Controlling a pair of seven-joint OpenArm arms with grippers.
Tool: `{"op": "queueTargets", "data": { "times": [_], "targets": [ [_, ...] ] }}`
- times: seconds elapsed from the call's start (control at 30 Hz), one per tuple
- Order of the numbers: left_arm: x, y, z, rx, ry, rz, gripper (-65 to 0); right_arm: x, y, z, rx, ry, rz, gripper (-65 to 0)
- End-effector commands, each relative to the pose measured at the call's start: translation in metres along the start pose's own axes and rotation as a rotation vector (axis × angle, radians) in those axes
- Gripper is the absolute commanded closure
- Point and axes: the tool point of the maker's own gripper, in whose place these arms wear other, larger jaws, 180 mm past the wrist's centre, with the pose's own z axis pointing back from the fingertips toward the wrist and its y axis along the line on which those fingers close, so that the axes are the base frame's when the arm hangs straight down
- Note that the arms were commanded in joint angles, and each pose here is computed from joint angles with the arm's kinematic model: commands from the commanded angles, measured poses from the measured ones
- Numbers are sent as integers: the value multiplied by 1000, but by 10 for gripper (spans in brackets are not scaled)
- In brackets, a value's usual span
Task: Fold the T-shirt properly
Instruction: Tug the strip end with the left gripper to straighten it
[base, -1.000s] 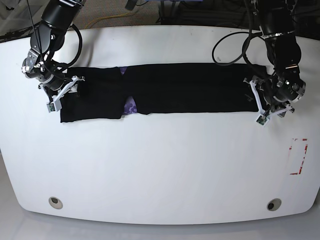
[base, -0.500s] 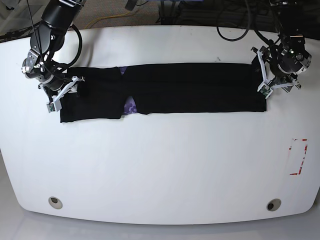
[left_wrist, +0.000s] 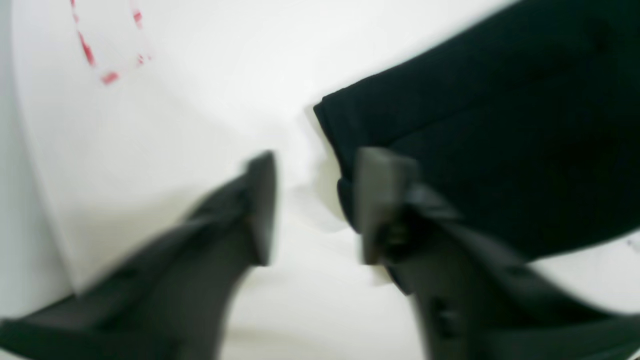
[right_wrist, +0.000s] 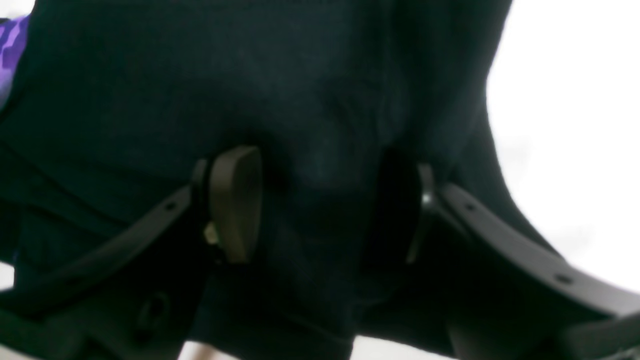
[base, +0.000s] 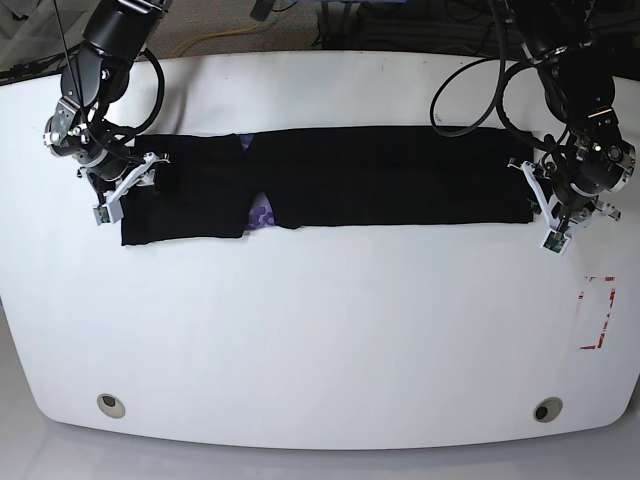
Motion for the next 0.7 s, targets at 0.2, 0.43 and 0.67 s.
{"op": "queueTargets", "data": {
  "times": [0.2, 0.43, 0.67],
  "targets": [
    [5, -2, -36, -51, 48, 81, -49, 7, -6, 5, -17, -8, 16, -357],
    [5, -15, -49, -97, 36, 82, -49, 7, -6, 5, -16, -9, 16, -357],
    [-16, -28, -42, -103, 71, 41, -51, 6, -6, 5, -19, -8, 16, -357]
  ]
}}
